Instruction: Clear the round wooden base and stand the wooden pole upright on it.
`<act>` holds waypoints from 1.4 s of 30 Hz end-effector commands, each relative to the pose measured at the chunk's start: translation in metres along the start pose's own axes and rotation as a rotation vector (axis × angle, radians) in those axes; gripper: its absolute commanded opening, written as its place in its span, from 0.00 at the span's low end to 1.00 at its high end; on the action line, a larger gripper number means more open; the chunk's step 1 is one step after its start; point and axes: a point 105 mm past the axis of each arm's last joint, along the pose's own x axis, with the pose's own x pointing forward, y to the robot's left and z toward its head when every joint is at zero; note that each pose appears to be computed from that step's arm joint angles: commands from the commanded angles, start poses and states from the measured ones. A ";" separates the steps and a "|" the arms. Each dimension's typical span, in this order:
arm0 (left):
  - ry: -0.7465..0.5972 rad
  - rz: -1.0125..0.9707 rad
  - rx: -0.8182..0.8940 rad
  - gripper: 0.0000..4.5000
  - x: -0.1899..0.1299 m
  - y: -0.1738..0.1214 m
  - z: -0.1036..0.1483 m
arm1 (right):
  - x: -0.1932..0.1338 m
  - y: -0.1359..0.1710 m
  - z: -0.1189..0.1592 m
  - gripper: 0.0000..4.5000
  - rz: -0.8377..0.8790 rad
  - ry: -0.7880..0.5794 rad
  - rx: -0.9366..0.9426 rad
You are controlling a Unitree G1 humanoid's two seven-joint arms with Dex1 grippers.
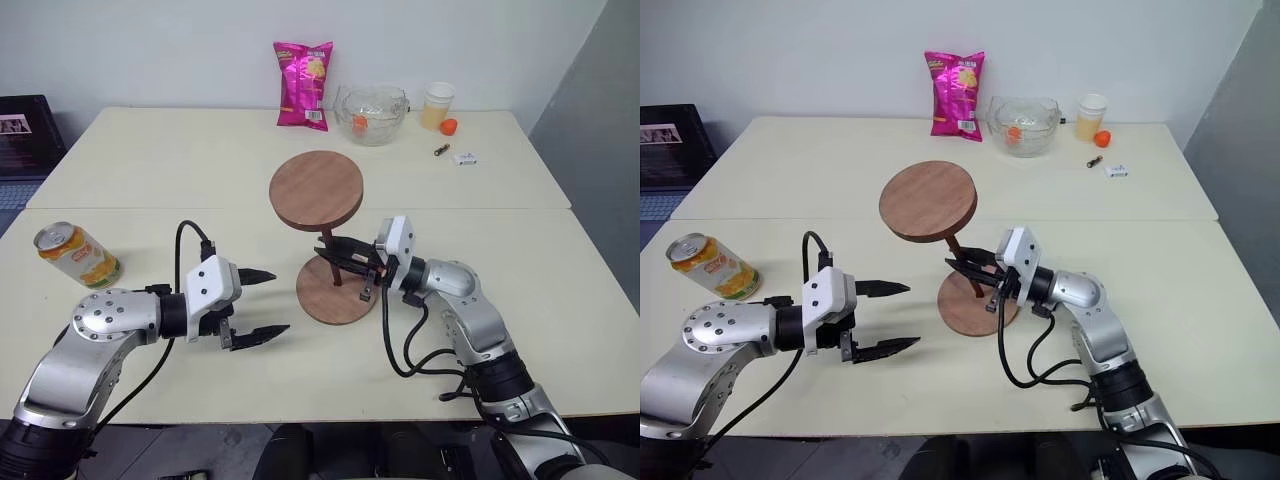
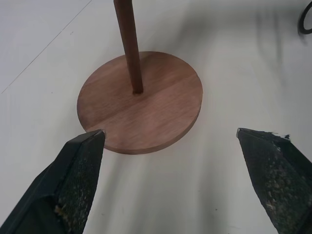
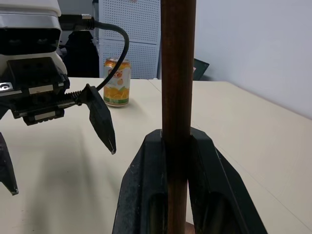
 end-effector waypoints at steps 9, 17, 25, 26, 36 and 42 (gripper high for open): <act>-0.007 0.014 0.025 1.00 -0.002 0.001 -0.002 | 0.005 0.009 -0.003 0.05 0.033 0.014 -0.015; -0.011 0.021 0.028 1.00 -0.001 0.002 -0.002 | -0.007 -0.005 -0.025 0.05 -0.038 0.105 0.104; -0.045 0.041 0.017 1.00 0.003 0.005 0.004 | -0.024 -0.002 -0.055 0.05 -0.068 0.204 0.162; -0.047 0.041 0.016 1.00 0.003 0.005 0.004 | -0.025 -0.002 -0.056 0.05 -0.067 0.211 0.161; -0.032 0.028 0.022 1.00 0.002 0.003 -0.001 | -0.019 0.001 -0.062 0.05 -0.062 0.275 0.175; -0.023 0.030 0.028 1.00 0.003 0.005 -0.001 | -0.022 0.001 -0.075 0.05 -0.074 0.364 0.209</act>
